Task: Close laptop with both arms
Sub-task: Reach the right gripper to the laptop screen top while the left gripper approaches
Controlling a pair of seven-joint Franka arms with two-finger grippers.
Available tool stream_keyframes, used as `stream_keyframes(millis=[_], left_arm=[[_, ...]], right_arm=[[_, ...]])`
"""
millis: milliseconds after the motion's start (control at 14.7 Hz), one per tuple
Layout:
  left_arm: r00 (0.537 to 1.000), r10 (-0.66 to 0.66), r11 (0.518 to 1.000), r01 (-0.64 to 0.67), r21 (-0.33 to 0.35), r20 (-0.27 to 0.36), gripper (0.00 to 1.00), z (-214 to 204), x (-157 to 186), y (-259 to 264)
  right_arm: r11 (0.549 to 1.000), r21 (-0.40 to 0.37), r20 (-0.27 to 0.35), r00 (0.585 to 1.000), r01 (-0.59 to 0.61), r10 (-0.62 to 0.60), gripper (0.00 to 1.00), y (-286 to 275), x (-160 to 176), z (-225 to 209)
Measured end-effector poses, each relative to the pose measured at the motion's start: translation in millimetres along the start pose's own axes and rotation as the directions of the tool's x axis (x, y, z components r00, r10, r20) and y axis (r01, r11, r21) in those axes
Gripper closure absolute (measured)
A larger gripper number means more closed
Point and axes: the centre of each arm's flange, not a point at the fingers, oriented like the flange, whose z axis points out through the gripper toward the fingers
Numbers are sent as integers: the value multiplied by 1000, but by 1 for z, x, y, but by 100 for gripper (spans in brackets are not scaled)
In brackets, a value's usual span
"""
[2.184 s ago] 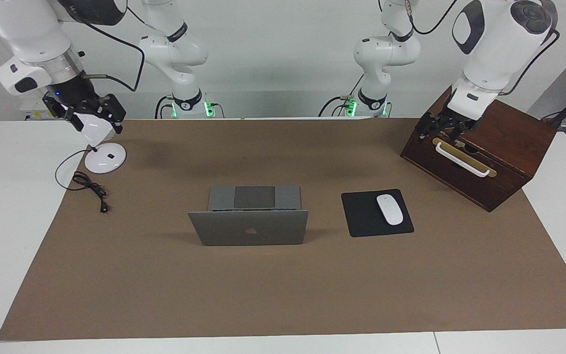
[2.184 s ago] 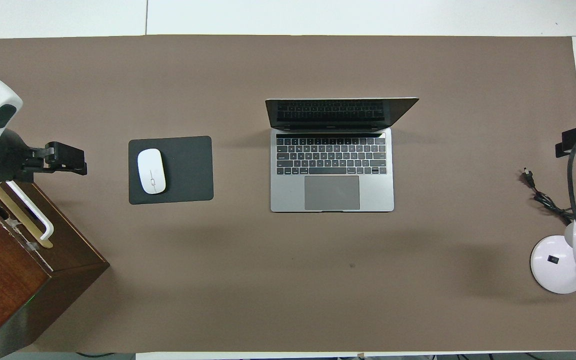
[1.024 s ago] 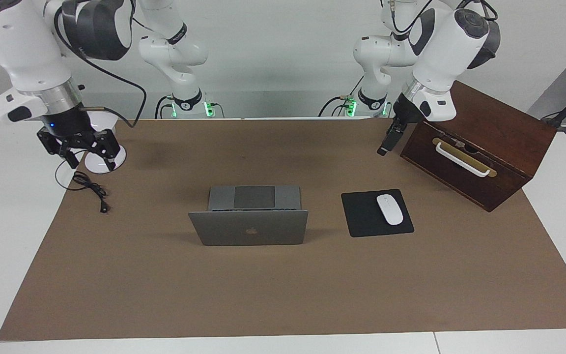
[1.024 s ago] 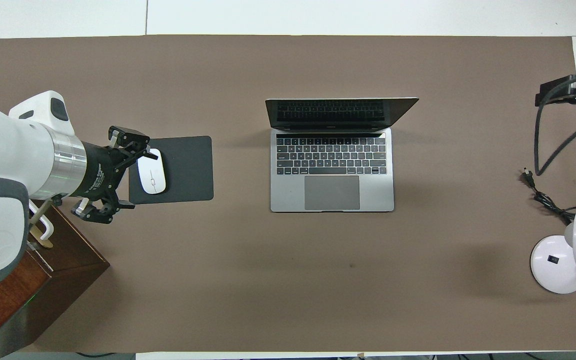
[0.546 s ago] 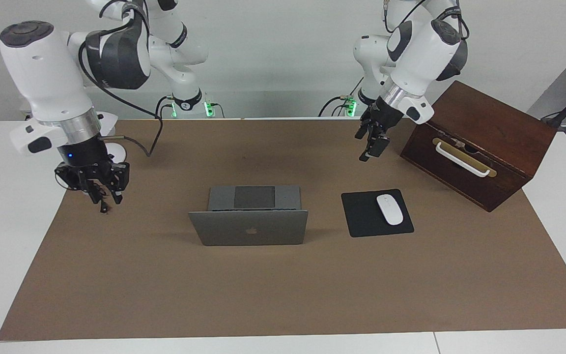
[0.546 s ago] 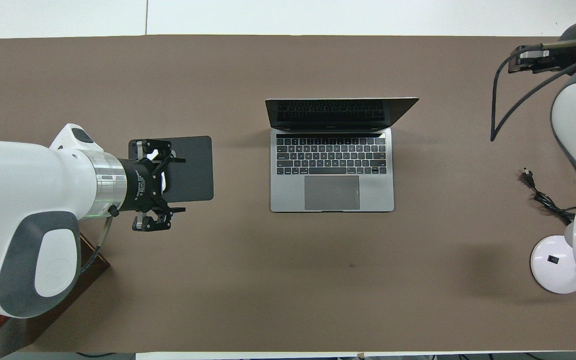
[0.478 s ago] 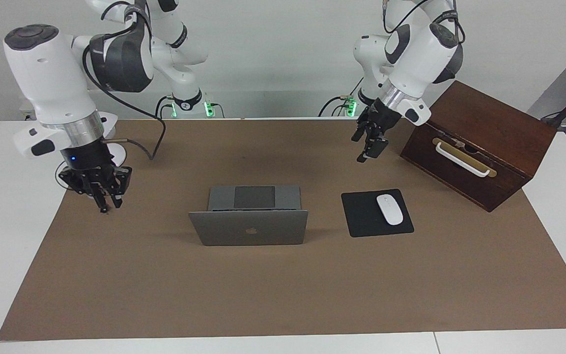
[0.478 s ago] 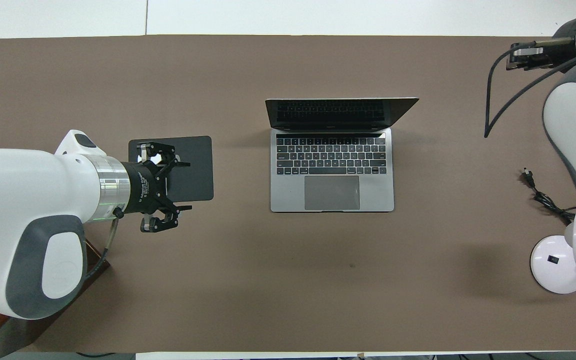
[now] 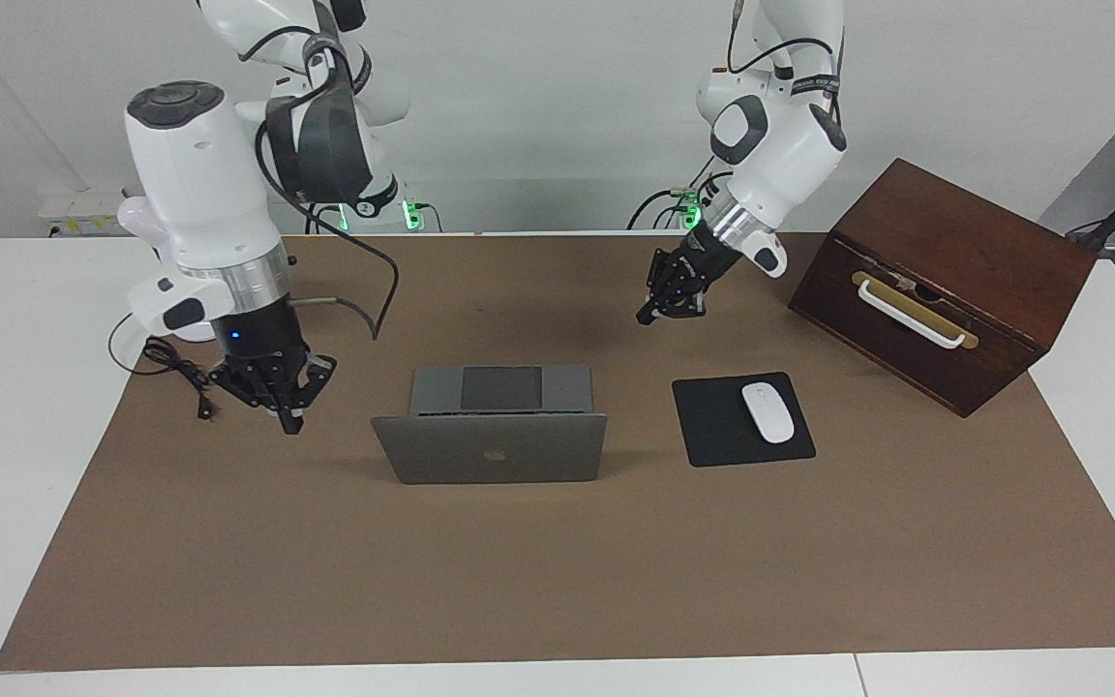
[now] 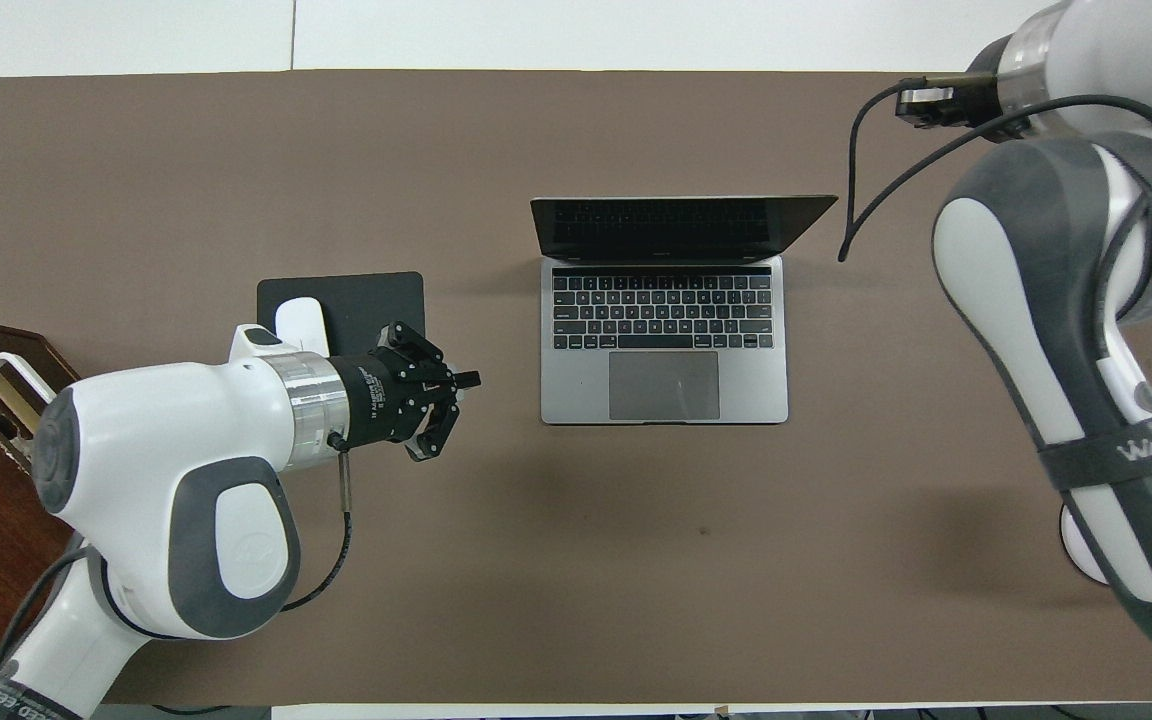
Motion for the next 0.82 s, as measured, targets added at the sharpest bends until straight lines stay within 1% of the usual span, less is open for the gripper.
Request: stream_keyframes(millis=[136,273,409,546,682,819], left_arm=[[994,-96,995,97,-27,44,99,16,7,3],[986,-157,984,161,-73,64,99,37,12,1],[974,-213,969,220,-108,78,99,62,13,-12],[957,-276,952,284,-113,86,99,83,18,-23],[939,-331,933,341,-116,96,99,91,24,-25],[928,-360,921,369,-122,92,99,100,30,-28]], right_arm=[[1000,-5,-9,1000,21,-21,99,-19,-2,1],[999,-8,-18,999,48,-49,99,-38,-6,-2],[997,-7,-24,997,76,-76,99,-58,-10,-5],[995,-6,-29,995,99,-99,99,-74,-15,-5],[993,-6,-50,992,119,-119,99,-87,-16,-5],[992,-9,-68,989,128,-129,99,-92,-15,2]])
